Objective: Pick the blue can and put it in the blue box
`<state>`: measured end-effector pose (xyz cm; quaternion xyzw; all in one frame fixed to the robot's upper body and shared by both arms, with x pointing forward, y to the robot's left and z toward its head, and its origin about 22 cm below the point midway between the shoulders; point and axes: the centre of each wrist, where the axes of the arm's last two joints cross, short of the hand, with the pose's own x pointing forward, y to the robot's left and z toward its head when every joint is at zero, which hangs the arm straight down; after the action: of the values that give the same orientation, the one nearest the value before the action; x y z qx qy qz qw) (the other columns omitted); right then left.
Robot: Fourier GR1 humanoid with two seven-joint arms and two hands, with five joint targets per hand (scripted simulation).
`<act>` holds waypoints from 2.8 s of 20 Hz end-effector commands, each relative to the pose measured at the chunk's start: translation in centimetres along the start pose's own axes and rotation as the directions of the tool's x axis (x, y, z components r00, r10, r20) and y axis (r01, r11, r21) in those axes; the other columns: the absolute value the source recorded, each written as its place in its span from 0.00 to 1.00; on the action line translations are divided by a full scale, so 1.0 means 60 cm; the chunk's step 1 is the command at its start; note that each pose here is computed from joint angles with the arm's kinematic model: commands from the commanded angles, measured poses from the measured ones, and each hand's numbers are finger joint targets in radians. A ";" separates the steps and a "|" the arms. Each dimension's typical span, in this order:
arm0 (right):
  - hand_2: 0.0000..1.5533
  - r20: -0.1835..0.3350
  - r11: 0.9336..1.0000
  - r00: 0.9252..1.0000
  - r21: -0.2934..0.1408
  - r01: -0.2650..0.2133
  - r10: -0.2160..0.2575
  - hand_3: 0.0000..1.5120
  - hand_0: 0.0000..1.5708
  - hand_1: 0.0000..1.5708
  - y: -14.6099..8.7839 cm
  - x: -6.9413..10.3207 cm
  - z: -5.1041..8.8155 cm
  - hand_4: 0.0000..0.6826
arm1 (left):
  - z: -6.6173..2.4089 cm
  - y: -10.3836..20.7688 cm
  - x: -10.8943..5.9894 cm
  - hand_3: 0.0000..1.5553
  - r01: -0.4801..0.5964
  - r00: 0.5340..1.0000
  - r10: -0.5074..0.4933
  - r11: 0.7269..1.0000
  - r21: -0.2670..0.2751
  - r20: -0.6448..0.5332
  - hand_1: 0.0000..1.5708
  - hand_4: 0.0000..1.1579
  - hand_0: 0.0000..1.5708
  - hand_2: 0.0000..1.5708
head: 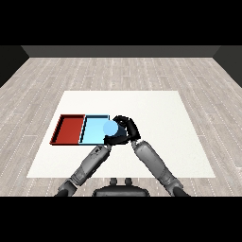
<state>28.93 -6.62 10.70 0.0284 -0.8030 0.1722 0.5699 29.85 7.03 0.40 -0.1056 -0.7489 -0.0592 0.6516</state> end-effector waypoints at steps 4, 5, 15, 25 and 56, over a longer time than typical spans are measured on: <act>0.94 -0.014 0.999 0.999 -0.012 0.043 -0.043 0.91 0.96 0.96 -0.022 -0.022 0.000 0.82 | 0.001 -0.003 0.009 0.95 0.009 0.998 -0.012 0.998 0.055 0.059 1.00 0.99 1.00 1.00; 0.93 -0.015 0.999 0.999 -0.015 0.034 -0.034 0.91 0.95 0.95 -0.025 -0.019 0.001 0.82 | 0.012 -0.027 -0.003 0.96 0.012 0.999 -0.015 0.997 0.070 0.044 1.00 0.99 1.00 1.00; 0.00 -0.041 0.998 0.997 0.008 0.061 -0.061 0.00 0.00 0.00 -0.017 -0.018 0.005 0.00 | 0.002 0.005 -0.002 0.96 0.025 0.997 -0.032 0.994 0.106 0.068 1.00 0.97 1.00 1.00; 0.00 -0.030 0.998 0.998 0.000 0.057 -0.057 0.00 0.00 0.00 -0.061 -0.029 0.021 0.00 | 0.007 0.021 -0.023 0.96 0.069 0.995 -0.077 0.991 0.113 0.067 1.00 0.98 1.00 1.00; 0.00 -0.097 0.913 0.954 -0.333 0.237 -0.283 0.00 0.00 0.00 -0.177 -0.148 0.097 0.00 | -0.064 0.309 -0.046 0.35 0.805 0.511 -0.528 0.570 0.162 -0.679 0.57 0.79 0.57 0.49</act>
<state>29.01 -18.49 4.77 0.0383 -0.7742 -0.0259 0.6312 37.17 24.17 -2.51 0.3301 -0.5519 -0.1461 0.7517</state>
